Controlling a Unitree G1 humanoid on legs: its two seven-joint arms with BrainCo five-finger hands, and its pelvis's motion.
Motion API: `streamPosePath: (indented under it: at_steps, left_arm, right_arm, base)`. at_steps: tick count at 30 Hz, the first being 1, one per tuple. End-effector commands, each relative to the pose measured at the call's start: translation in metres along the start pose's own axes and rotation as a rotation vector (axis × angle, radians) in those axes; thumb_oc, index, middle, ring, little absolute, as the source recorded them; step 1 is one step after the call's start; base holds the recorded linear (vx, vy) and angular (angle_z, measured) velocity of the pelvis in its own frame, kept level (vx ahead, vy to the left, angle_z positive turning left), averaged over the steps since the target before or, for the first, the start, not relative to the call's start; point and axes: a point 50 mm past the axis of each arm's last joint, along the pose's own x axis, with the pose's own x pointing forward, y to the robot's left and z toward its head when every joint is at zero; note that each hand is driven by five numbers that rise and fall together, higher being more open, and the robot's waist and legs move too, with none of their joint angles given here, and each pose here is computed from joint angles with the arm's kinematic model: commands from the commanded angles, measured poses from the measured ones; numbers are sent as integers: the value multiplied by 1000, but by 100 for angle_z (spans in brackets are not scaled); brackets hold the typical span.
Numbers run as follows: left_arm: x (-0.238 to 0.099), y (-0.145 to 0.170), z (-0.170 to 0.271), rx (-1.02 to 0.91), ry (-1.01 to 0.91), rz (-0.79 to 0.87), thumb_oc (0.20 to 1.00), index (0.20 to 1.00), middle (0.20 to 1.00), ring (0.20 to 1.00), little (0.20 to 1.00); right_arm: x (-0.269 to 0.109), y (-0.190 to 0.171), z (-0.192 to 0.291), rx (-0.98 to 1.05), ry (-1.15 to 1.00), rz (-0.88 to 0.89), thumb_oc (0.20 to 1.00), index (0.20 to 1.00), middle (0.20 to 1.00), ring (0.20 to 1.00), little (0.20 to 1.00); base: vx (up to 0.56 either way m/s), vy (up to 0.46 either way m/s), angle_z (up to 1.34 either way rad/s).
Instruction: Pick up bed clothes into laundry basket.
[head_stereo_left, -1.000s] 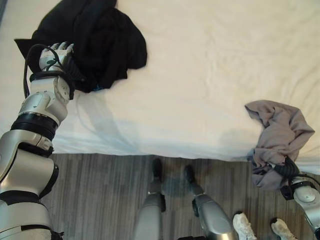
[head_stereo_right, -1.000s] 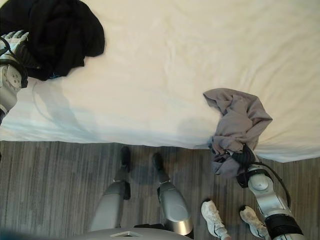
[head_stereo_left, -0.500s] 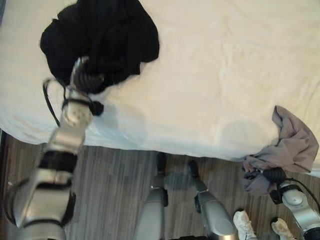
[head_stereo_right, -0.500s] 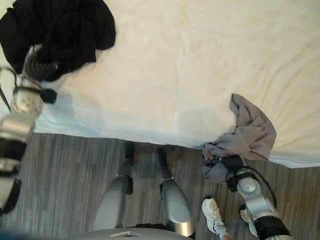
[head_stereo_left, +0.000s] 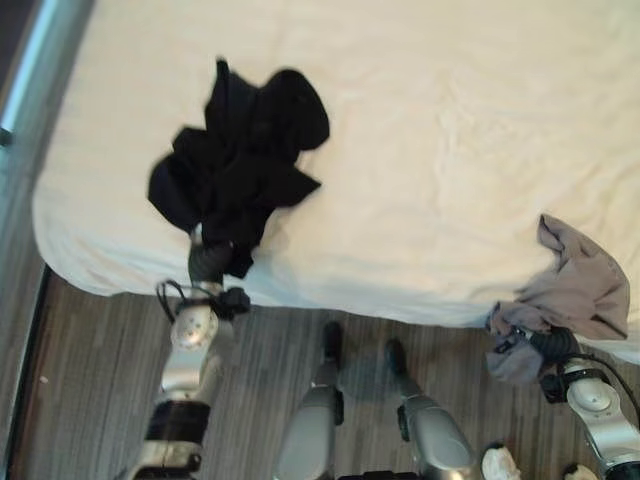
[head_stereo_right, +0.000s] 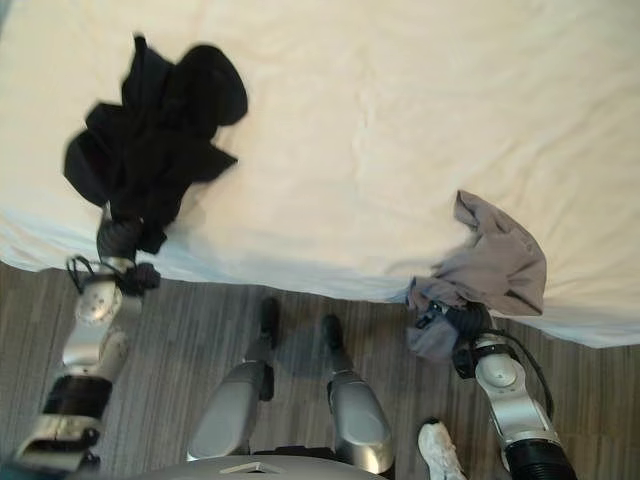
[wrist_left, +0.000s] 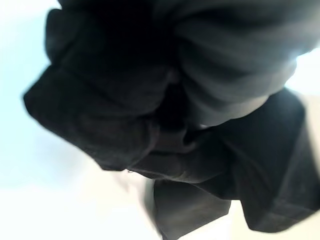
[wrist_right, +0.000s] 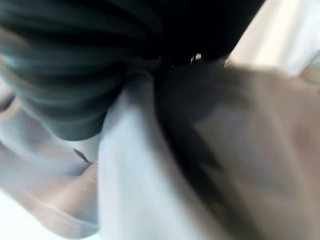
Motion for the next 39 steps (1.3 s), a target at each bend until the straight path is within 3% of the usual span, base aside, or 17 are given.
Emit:
streamPosePath:
  at_steps: [1, 2, 7, 18, 26, 27, 39]
  left_arm:
    - [-12, 4, -4, -86, -3, 18, 200, 200, 200, 200, 200]
    - [-14, -5, 10, -141, -70, -19, 200, 200, 200, 200, 200]
    - [-19, -23, 26, -165, -135, -88, 200, 200, 200, 200, 200]
    - [-38, -20, 40, -118, -180, -138, 200, 200, 200, 200, 200]
    - [-41, -18, 36, -82, -160, -138, 200, 200, 200, 200, 200]
    - [-53, 23, -16, 88, 103, -10, 200, 200, 200, 200, 200]
    - [-55, 33, -9, 88, 68, 55, 200, 200, 200, 200, 200]
  right_arm:
    - [11, -20, 82, 285, -429, -100, 200, 200, 200, 200, 200]
    - [4, -3, 104, 543, -551, -17, 200, 200, 200, 200, 200]
    - [-9, 34, 109, 806, -549, 167, 200, 200, 200, 200, 200]
    - [-27, 18, 108, 775, -591, 162, 200, 200, 200, 200, 200]
    - [-26, 26, 102, 800, -549, 160, 200, 200, 200, 200, 200]
    - [-7, 28, 24, 628, -167, 106, 200, 200, 200, 200, 200]
    - [1, 23, 44, 555, -244, 133, 200, 200, 200, 200, 200]
  base:
    - [59, -5, 3]
    - [76, -9, 2]
    - [33, -5, 9]
    - [15, -7, 2]
    - [4, -3, 0]
    - [0, 0, 0]
    - [-17, -39, -11]
